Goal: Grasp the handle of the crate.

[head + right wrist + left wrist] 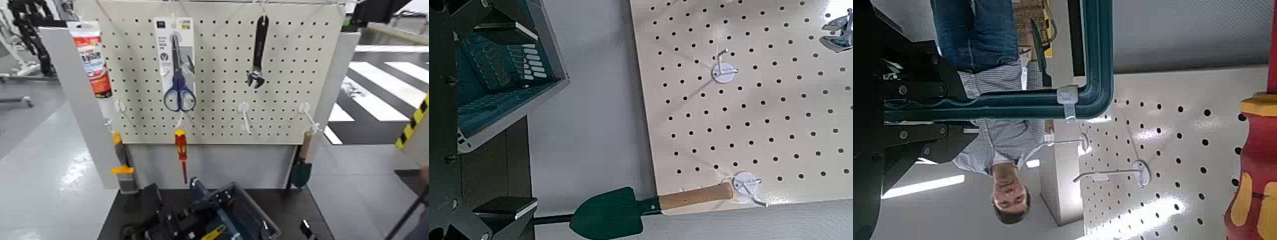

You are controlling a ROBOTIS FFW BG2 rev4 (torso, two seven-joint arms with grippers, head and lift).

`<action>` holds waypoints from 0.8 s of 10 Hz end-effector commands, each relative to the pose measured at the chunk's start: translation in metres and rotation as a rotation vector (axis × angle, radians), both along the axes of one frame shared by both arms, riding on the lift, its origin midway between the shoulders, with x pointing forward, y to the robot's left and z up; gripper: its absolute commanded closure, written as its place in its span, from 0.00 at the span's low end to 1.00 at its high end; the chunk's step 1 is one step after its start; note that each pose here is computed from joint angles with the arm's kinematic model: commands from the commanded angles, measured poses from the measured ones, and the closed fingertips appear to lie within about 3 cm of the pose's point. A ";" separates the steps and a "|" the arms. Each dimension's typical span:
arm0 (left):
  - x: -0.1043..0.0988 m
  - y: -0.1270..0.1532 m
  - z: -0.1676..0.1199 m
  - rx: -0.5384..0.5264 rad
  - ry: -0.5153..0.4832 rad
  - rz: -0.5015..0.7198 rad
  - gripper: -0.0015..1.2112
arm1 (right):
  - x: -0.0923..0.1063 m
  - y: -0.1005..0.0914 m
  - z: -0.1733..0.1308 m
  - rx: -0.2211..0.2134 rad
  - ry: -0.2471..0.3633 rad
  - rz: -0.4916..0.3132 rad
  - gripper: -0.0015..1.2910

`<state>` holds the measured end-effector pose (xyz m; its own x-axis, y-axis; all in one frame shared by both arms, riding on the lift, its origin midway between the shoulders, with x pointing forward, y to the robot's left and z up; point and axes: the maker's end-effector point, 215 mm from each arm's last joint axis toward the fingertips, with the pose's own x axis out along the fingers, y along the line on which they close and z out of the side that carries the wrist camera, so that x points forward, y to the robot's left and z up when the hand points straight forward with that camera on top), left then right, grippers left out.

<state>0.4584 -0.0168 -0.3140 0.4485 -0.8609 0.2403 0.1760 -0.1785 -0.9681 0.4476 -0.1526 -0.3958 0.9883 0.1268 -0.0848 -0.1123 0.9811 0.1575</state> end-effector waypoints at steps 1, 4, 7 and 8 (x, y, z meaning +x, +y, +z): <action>-0.012 -0.002 0.010 -0.001 -0.012 -0.035 0.99 | 0.000 -0.001 0.000 -0.001 0.000 -0.003 0.12; -0.032 -0.003 0.022 -0.010 -0.014 -0.097 0.99 | 0.000 -0.002 0.002 -0.001 -0.008 -0.006 0.12; -0.054 -0.003 0.024 0.007 -0.005 -0.182 0.99 | 0.000 -0.004 0.003 -0.009 -0.014 -0.010 0.12; -0.062 -0.002 0.023 0.019 -0.001 -0.208 0.99 | 0.000 -0.003 0.003 -0.010 -0.014 -0.009 0.12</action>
<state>0.4017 -0.0196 -0.2914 0.2767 -0.9340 0.2260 0.1416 -0.1930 -0.9709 0.4473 -0.1558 -0.3926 0.9905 0.1164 -0.0726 -0.1048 0.9836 0.1470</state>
